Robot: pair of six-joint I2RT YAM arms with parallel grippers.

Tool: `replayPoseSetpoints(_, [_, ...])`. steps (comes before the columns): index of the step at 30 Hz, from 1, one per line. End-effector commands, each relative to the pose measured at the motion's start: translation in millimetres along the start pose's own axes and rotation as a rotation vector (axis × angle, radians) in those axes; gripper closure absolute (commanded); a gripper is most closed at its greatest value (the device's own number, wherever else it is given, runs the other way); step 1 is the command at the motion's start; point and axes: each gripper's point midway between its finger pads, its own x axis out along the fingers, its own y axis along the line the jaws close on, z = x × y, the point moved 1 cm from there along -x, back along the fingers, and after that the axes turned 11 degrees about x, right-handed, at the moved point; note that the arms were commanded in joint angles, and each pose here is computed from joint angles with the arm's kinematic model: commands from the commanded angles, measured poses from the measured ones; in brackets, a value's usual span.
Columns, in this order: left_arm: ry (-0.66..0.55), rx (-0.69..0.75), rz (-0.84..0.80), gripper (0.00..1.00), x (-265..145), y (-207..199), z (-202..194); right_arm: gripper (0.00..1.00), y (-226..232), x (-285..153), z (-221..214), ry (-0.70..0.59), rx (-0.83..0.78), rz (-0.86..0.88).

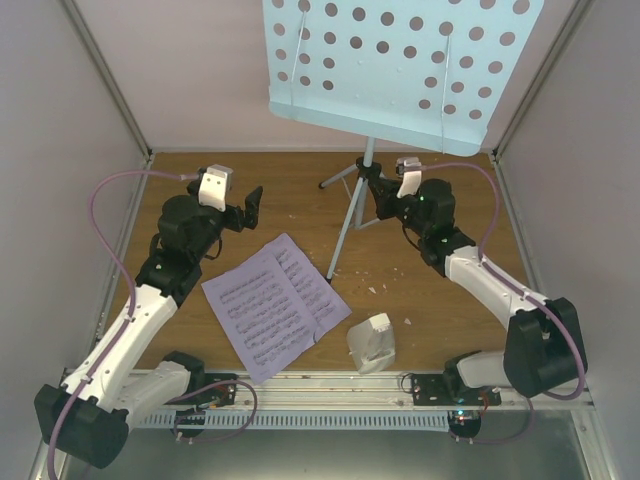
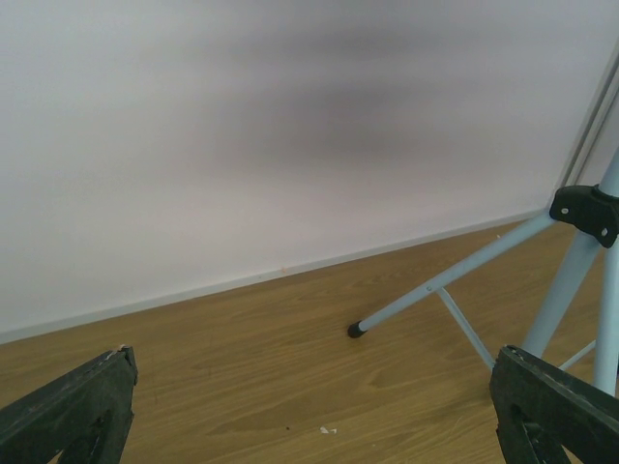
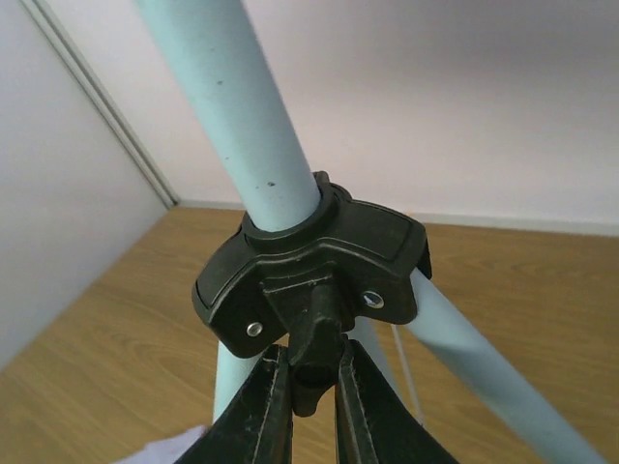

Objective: Pack up the instrument practice props

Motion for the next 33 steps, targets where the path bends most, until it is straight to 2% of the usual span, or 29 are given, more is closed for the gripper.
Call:
replayPoseSetpoints(1, [-0.04,0.009,0.014,0.01,0.4,1.8,7.4,1.0,5.3,-3.2,17.2,-0.054,-0.275,-0.049])
replayPoseSetpoints(9, [-0.042,0.01,0.014,0.01,0.0,1.6,7.8,1.0,-3.7,-8.6,22.7,-0.068,-0.508,-0.131])
replayPoseSetpoints(16, [-0.035,0.009,0.013,0.01,1.7,1.4,5.9,0.99,6.8,-19.7,39.7,-0.119,-0.683,-0.141])
replayPoseSetpoints(28, [-0.026,0.009,0.011,0.01,3.8,0.9,3.1,0.92,12.0,-27.1,56.2,-0.146,-0.815,-0.195])
replayPoseSetpoints(29, [-0.025,0.009,0.011,0.01,4.2,0.9,2.8,0.9,15.2,-29.8,57.4,-0.159,-0.809,-0.184])
replayPoseSetpoints(31, [-0.024,0.009,0.011,0.01,4.4,1.0,2.5,0.73,22.5,-36.7,59.0,-0.186,-0.791,-0.153])
replayPoseSetpoints(33, [-0.022,0.009,0.011,0.01,4.9,0.8,1.9,0.45,27.7,-44.8,57.9,-0.198,-0.77,-0.128])
